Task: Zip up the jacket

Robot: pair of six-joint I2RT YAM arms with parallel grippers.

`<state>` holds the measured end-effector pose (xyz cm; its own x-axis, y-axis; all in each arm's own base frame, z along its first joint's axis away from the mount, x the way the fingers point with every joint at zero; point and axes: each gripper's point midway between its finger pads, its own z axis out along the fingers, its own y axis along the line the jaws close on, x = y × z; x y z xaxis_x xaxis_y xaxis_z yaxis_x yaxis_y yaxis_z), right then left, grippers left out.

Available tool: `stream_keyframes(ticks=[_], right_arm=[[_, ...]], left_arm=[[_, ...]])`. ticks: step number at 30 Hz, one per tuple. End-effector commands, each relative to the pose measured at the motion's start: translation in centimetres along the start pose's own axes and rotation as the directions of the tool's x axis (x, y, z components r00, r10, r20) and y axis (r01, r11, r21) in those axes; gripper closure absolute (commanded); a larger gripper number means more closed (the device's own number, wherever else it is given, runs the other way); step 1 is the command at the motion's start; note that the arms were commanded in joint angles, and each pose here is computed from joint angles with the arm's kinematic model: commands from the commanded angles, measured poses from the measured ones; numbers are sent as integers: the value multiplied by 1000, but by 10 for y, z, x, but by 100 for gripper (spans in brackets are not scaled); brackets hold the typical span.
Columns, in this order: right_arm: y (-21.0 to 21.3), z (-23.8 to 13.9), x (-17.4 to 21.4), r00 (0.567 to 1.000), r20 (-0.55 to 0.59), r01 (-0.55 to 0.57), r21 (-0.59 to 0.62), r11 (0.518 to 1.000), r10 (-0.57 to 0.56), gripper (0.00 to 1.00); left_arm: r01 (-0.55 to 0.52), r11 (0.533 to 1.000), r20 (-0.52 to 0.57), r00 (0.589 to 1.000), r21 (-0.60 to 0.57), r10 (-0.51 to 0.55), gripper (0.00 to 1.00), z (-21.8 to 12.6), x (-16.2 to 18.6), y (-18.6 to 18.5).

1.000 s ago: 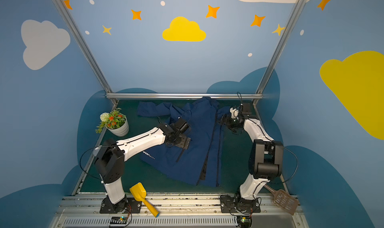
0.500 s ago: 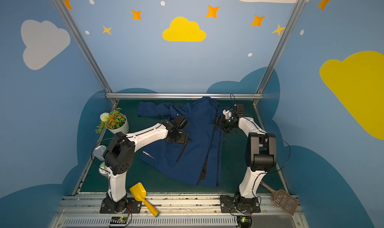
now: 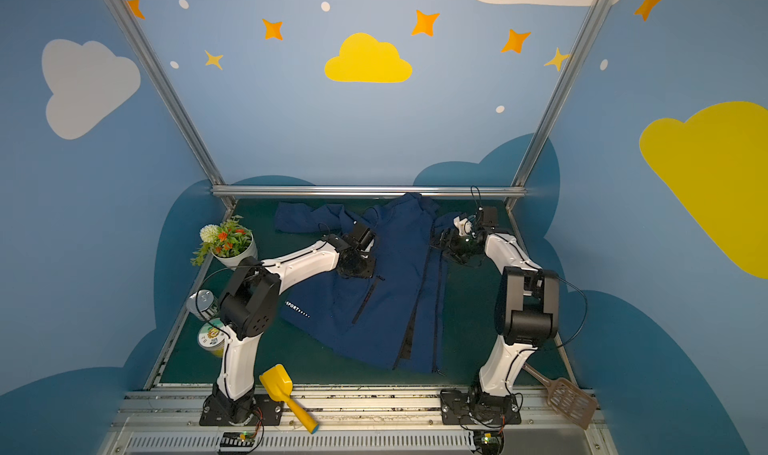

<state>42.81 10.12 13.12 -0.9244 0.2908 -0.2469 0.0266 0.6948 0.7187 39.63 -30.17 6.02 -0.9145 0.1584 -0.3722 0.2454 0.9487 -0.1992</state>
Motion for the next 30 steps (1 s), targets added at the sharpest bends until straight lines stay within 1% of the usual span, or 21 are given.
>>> stream_keyframes(ticks=[1,3,6,10,12,15,17,20,23,25,27,29,30], right_arm=[[6,-15,3,1000,12,14,-13,1000,-14,24],[3,-18,2,1000,19,5,-14,1000,-5,24],[-3,-23,0,1000,30,-8,-8,1000,9,24],[-10,-30,-2,999,43,-26,0,1000,26,23],[-13,-34,-4,998,53,-38,2,999,38,23],[-16,-38,-10,996,71,-49,-3,999,49,23],[-22,-38,-16,995,77,-61,5,998,60,23],[-35,-36,-24,992,89,-89,41,995,85,24],[-46,-32,-35,992,96,-89,77,993,82,24],[-55,-27,-45,992,108,-83,107,991,71,24],[-61,-22,-56,991,119,-71,107,992,58,25],[-60,-16,-68,991,129,-44,85,995,33,25],[-61,-13,-74,990,140,-28,78,997,16,25]], left_arm=[[-23,999,65,998,-47,26,97,-25,-21,5],[-33,997,100,994,-73,40,97,-44,-34,12],[-45,993,118,991,-109,58,97,-72,-47,28],[-49,985,105,992,-166,67,97,-99,-56,60],[-53,977,91,993,-204,73,97,-109,-56,79],[-22,972,75,996,-234,41,97,-116,-54,111],[-5,968,84,996,-251,27,97,-121,-55,130],[-17,954,87,995,-299,45,97,-128,-60,156],[-17,964,65,997,-264,36,97,-122,-60,165],[-35,968,28,999,-249,43,97,-109,-55,166],[-39,968,-13,999,-249,37,97,-94,-49,170],[-29,973,-42,999,-228,20,93,-77,-44,171],[-23,975,-56,998,-220,11,85,-71,-41,171]])
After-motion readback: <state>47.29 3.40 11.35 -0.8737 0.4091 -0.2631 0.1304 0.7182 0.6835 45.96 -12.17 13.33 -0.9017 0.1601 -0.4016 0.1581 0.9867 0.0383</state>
